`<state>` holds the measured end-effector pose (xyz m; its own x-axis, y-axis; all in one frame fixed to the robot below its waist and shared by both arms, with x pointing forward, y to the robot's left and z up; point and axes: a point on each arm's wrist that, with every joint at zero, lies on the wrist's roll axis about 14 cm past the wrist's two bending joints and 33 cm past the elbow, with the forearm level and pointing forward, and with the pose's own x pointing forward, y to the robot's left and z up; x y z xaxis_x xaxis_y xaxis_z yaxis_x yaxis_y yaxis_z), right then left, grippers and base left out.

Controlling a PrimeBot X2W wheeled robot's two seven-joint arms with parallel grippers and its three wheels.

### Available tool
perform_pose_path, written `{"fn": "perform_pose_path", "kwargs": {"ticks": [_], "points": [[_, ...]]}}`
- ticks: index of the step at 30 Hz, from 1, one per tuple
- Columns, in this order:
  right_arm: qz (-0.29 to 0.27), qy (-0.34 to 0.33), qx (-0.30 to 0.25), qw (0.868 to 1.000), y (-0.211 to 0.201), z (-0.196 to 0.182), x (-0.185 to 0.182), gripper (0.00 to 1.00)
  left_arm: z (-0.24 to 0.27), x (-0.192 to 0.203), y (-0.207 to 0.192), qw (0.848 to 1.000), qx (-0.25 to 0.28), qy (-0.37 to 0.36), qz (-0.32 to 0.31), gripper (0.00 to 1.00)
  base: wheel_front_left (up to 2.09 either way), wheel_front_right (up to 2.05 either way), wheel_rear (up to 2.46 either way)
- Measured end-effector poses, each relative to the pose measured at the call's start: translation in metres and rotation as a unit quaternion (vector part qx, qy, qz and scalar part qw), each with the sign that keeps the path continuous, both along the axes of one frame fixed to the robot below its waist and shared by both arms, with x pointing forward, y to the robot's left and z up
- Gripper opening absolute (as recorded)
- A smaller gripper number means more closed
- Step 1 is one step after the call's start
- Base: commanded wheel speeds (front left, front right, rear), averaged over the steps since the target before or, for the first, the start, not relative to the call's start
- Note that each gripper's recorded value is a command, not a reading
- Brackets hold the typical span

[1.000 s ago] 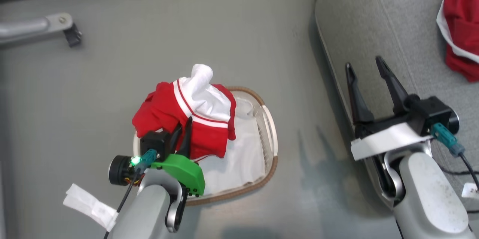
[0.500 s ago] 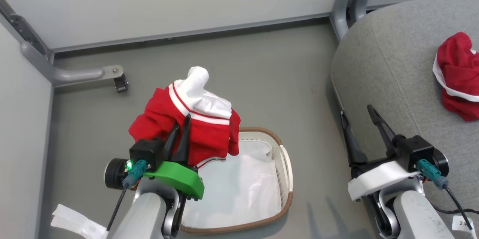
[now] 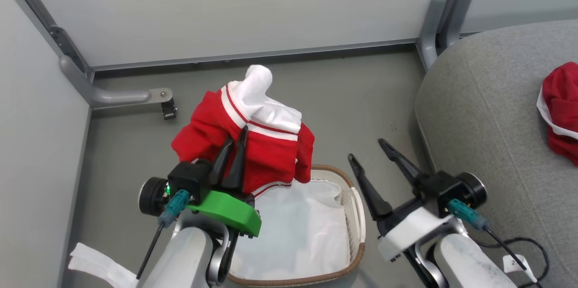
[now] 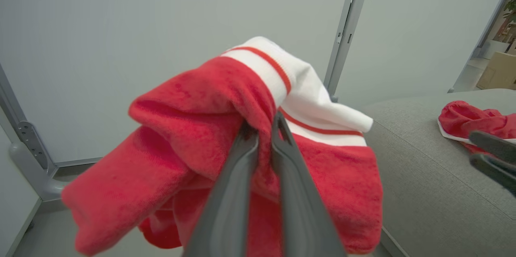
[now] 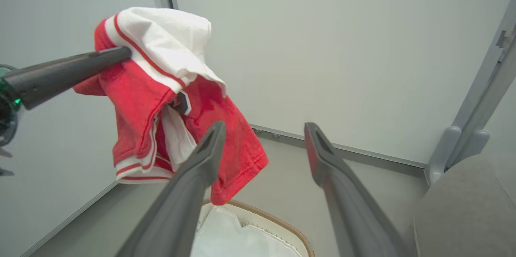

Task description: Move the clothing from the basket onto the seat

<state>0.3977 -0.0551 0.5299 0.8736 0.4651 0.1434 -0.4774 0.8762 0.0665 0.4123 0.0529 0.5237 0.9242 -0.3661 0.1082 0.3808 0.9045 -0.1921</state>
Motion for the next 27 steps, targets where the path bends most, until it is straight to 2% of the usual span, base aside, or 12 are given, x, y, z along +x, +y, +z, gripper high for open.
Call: {"fn": "perform_pose_path", "kwargs": {"ticks": [5, 9, 24, 25, 26, 27], "points": [[0.089, -0.015, 0.008, 0.996, 0.049, 0.015, 0.0, 1.0, -0.005, -0.005, -0.007, 1.0, -0.009, 0.011, -0.011, 0.0, 0.0, 0.0, 0.0], [0.13, -0.021, -0.008, 0.991, 0.071, 0.019, 0.006, 1.0, -0.005, -0.007, -0.012, 1.0, -0.009, 0.013, -0.019, 0.0, 0.0, 0.0, 0.0], [0.215, 0.019, -0.112, 0.97, 0.126, -0.026, 0.016, 1.0, 0.002, -0.023, -0.03, 0.997, -0.046, 0.025, -0.05, 0.0, 0.0, 0.0, 0.0], [0.22, 0.022, -0.111, 0.969, 0.13, -0.027, 0.014, 0.28, 0.002, -0.025, -0.031, 0.997, -0.045, 0.026, -0.053, 0.0, 0.0, 0.0, 0.0], [0.221, 0.023, -0.107, 0.969, 0.133, -0.025, 0.015, 0.0, 0.002, -0.026, -0.031, 0.997, -0.05, 0.028, -0.052, 0.0, 0.0, 0.0, 0.0], [0.224, 0.02, -0.104, 0.969, 0.136, -0.021, 0.016, 0.0, 0.002, -0.026, -0.031, 0.997, -0.05, 0.029, -0.052, 0.0, 0.0, 0.0, 0.0]]}}
